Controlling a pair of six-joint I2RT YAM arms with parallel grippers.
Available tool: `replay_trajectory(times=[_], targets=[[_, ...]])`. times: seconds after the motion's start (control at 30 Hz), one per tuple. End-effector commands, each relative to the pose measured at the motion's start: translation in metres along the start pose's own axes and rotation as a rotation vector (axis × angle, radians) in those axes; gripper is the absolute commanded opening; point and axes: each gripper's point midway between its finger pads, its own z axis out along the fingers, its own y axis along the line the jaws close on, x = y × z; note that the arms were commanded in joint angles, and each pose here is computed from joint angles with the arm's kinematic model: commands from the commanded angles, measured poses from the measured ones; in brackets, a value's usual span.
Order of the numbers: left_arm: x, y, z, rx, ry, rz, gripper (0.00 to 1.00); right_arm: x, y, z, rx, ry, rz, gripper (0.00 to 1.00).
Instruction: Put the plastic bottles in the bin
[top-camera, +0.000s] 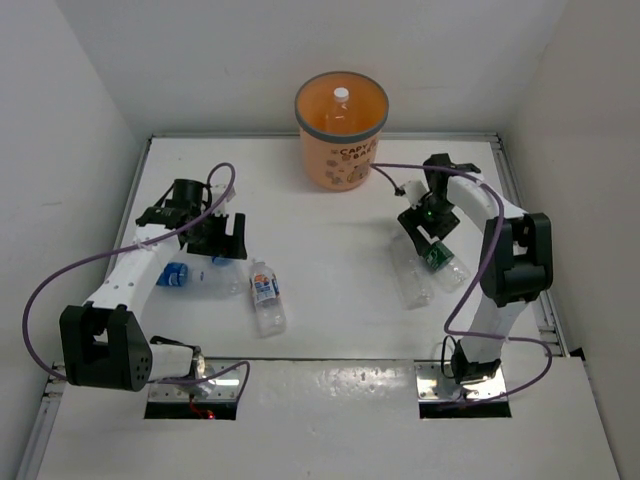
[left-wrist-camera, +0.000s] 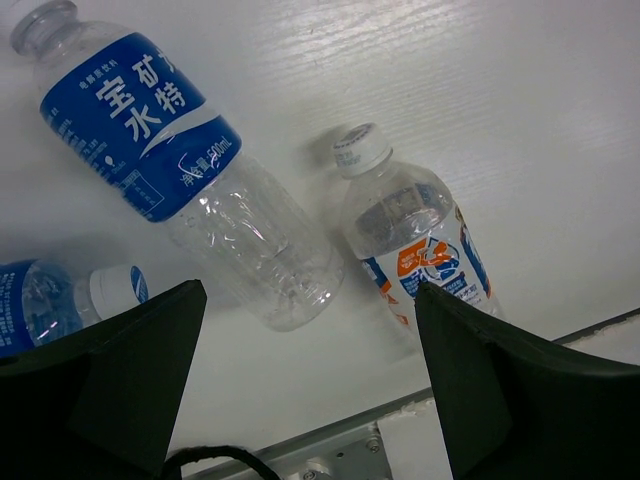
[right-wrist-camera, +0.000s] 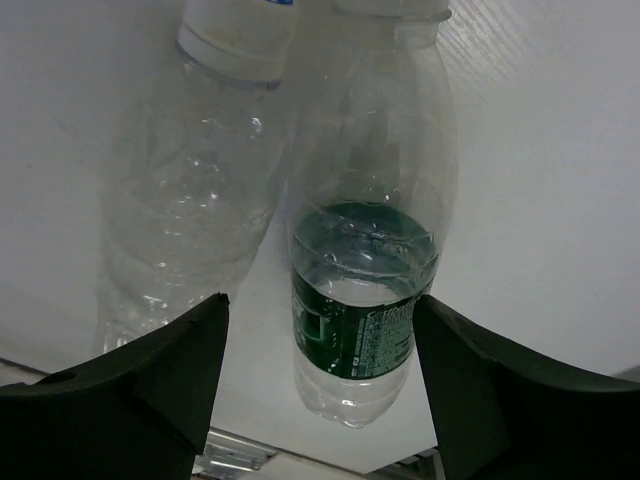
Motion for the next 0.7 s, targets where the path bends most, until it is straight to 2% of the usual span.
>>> replay_trajectory(times=[0.0, 0.23, 0.33, 0.43, 0.5, 0.53, 0.6, 0.63, 0.67], targets=[[-0.02, 0.0, -0.009, -0.016, -0.068, 0.011, 0.92, -0.003, -0.021, 0.002, 0.099, -0.03, -0.036, 0.74], [-0.022, 0.01, -0.013, -0.049, -0.082, 0.001, 0.92, 0.016, -0.029, 0.047, 0.12, 0.019, -0.028, 0.74], [-0.034, 0.024, -0.019, -0.083, -0.127, -0.049, 0.92, 0.02, -0.037, 0.057, 0.155, 0.039, -0.029, 0.74], [-0.04, 0.043, -0.016, -0.158, -0.116, -0.118, 0.92, 0.023, -0.042, 0.065, 0.161, 0.052, -0.02, 0.69], [-0.046, 0.053, -0.006, -0.201, -0.098, -0.158, 0.92, 0.025, -0.045, 0.067, 0.161, 0.055, -0.013, 0.63], [-0.046, 0.061, -0.003, -0.238, -0.086, -0.173, 0.92, 0.026, -0.046, 0.066, 0.158, 0.058, -0.012, 0.52], [-0.046, 0.069, 0.011, -0.267, -0.043, -0.214, 0.93, 0.022, -0.046, 0.059, 0.154, 0.042, -0.003, 0.4], [-0.041, 0.075, 0.017, -0.29, -0.019, -0.228, 0.94, 0.024, -0.043, 0.055, 0.134, 0.041, 0.007, 0.27], [-0.043, 0.076, 0.021, -0.291, -0.008, -0.23, 0.94, 0.018, -0.044, 0.041, 0.138, 0.015, 0.02, 0.19]])
